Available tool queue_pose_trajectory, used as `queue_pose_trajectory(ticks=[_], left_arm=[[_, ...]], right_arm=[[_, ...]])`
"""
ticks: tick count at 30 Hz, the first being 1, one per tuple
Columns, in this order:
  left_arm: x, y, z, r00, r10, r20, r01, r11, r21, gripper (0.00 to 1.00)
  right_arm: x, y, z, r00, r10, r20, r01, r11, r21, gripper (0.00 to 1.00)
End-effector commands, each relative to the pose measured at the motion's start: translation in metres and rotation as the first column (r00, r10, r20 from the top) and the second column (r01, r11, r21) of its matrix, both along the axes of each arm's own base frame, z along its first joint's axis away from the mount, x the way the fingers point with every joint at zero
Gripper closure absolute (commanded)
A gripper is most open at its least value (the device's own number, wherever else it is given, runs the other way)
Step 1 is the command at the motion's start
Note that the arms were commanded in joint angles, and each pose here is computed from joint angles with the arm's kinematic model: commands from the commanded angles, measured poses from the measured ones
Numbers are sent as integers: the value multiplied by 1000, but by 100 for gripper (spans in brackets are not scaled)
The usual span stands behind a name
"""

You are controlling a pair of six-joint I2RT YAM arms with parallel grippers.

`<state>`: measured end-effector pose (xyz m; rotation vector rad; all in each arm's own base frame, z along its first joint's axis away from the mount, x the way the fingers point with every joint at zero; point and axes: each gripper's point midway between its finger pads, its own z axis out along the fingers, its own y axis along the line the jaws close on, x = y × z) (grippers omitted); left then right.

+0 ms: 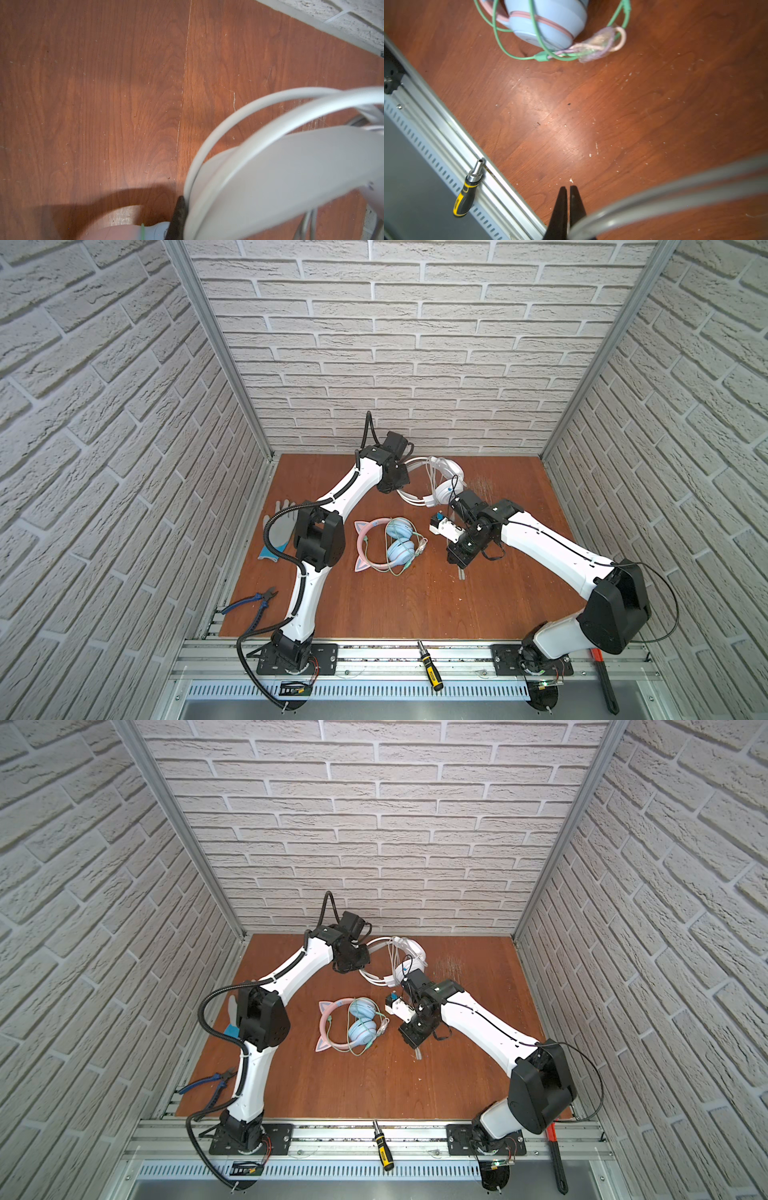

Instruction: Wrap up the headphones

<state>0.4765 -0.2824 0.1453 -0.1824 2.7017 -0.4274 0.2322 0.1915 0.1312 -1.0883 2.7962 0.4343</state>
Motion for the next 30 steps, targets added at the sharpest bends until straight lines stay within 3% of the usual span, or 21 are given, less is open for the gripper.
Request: queue_pose_trajectory(ticks=[1, 10, 24, 30], left_arm=[[12, -14, 20, 998, 21, 65, -18, 999, -49, 100], [-2, -15, 4, 998, -51, 30, 49, 998, 47, 100], [-15, -27, -3, 992, -127, 6, 127, 990, 66, 100], [-17, -28, -2, 993, -121, 7, 121, 991, 58, 100]], right_arm=[[-17, 24, 5, 990, 119, -77, -114, 991, 64, 94], [7, 61, 51, 979, 204, 26, -205, 955, 216, 94], [65, 41, 92, 971, 153, 183, -190, 961, 202, 94], [65, 36, 98, 974, 145, 173, -179, 963, 201, 94]])
